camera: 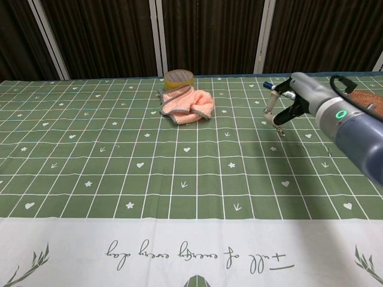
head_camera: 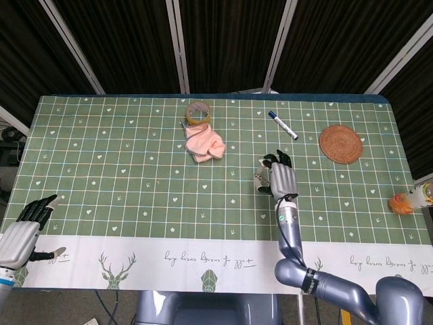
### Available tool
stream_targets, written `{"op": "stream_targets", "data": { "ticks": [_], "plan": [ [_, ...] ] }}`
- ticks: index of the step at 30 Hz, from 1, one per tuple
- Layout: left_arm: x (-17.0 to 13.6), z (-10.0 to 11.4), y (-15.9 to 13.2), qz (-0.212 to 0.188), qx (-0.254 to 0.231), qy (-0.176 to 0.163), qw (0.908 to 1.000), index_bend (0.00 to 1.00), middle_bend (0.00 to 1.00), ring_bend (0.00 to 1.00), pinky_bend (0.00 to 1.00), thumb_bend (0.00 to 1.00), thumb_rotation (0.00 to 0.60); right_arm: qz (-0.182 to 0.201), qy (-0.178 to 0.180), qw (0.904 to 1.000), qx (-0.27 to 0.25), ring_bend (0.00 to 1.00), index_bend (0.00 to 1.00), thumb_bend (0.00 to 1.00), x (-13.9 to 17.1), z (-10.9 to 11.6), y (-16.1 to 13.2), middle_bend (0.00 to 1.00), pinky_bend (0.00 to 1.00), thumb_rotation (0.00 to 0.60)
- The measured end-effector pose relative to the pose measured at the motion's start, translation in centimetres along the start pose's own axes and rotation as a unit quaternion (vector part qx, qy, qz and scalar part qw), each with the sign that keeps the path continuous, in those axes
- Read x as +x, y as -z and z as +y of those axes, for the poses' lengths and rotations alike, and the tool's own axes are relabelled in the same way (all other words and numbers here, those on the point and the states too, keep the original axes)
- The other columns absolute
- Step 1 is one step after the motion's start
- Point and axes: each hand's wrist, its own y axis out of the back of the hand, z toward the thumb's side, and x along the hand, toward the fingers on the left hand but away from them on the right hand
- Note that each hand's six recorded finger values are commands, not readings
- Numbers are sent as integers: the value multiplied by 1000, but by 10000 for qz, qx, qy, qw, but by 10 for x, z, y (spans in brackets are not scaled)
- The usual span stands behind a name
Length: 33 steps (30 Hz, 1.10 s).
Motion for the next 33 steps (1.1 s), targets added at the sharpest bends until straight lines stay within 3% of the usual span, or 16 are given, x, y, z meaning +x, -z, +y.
{"op": "stream_targets", "data": {
  "ticks": [7,13,24,33],
  "plan": [
    [0,-1,-1,-13,62,-17,10000,0,0,0,0,79,600,-193,206,9996,23,0,609,323,-6,28,18,220,0,600],
    [-1,-1,-2,-22,109,-46,9999,0,0,0,0,79,600,-370,282,9989,-43,0,612,327,-6,39,32,220,0,600],
    [-3,-1,-2,-49,250,-148,9996,0,0,0,0,79,600,-875,273,9944,-528,0,619,330,4,44,54,220,0,600],
    [-3,0,-2,-67,278,-169,9994,0,0,0,0,80,600,-1092,279,9920,-575,0,622,333,12,44,68,220,0,600]
  ]
}}
